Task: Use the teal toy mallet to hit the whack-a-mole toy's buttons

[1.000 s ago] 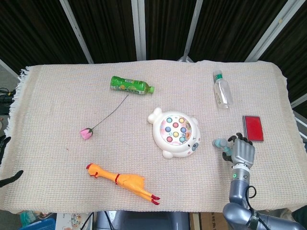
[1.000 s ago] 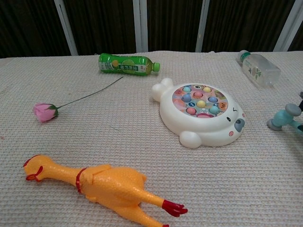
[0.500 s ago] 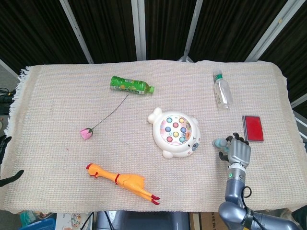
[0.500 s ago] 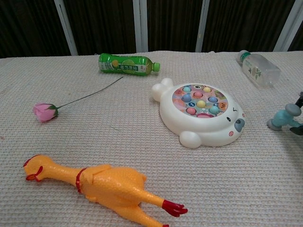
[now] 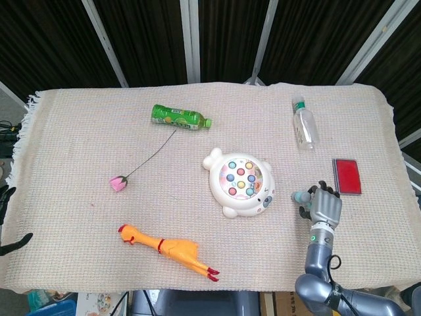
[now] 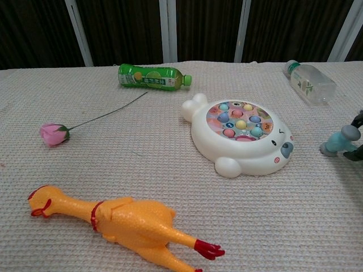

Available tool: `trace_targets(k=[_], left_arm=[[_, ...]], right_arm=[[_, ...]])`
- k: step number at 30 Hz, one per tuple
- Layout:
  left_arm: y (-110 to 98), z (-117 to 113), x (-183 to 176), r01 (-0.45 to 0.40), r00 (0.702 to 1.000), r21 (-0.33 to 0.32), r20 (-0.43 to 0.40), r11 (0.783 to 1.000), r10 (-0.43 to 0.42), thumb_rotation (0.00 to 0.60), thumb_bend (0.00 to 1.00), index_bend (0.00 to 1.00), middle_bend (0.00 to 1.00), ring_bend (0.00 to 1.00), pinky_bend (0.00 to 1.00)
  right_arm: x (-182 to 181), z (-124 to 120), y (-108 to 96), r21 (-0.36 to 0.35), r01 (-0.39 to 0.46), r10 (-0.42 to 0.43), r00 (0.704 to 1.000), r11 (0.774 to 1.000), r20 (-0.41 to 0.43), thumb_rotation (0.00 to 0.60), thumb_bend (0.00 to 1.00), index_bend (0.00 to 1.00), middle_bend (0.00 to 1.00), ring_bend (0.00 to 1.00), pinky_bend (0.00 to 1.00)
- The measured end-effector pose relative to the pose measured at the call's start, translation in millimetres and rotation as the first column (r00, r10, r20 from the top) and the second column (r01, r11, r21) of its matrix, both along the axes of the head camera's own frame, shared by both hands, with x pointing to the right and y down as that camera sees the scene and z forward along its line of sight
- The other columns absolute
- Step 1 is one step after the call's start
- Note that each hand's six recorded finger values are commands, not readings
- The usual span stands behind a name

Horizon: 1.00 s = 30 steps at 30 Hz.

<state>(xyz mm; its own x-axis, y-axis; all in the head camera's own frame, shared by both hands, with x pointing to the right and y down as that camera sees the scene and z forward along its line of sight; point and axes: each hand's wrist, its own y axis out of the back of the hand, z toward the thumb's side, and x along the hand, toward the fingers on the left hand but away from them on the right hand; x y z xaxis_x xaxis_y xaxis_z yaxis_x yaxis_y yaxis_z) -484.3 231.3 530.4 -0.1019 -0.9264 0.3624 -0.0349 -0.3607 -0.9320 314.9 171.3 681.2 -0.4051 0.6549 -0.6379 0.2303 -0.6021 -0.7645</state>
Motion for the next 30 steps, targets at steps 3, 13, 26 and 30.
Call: trace_targets(k=[3,13,26,30], left_arm=[[-0.2,0.0,0.0,0.002,1.0,0.001,0.003,1.0,-0.002,0.6,0.0,0.12,0.04,0.0,0.0],[-0.1,0.6,1.6,-0.001,1.0,0.001,0.008,1.0,0.001,0.6,0.0,0.12,0.04,0.0,0.0],[-0.5,1.9,2.0,-0.002,1.0,-0.002,0.013,1.0,0.002,0.6,0.0,0.12,0.04,0.0,0.0],[-0.5,2.9,3.7,-0.009,1.0,-0.006,0.015,1.0,0.009,0.6,0.0,0.12,0.04,0.0,0.0]], right_arm=[[0.0,1.1,-0.8,0.003,0.0,0.0,1.0,1.0,-0.001,0.6,0.33,0.45,0.16,0.17,0.17],[-0.8,5.9,-2.2,0.001,0.003,-0.003,1.0,1.0,-0.004,0.6,0.33,0.49,0.16,0.17,0.17],[1.4,7.4,-5.9,0.0,0.013,-0.013,1.0,1.0,-0.022,0.6,0.33,0.49,0.16,0.17,0.17],[2.7,7.0,-7.0,0.0,0.011,-0.011,1.0,1.0,-0.021,0.6,0.33,0.49,0.16,0.17,0.17]])
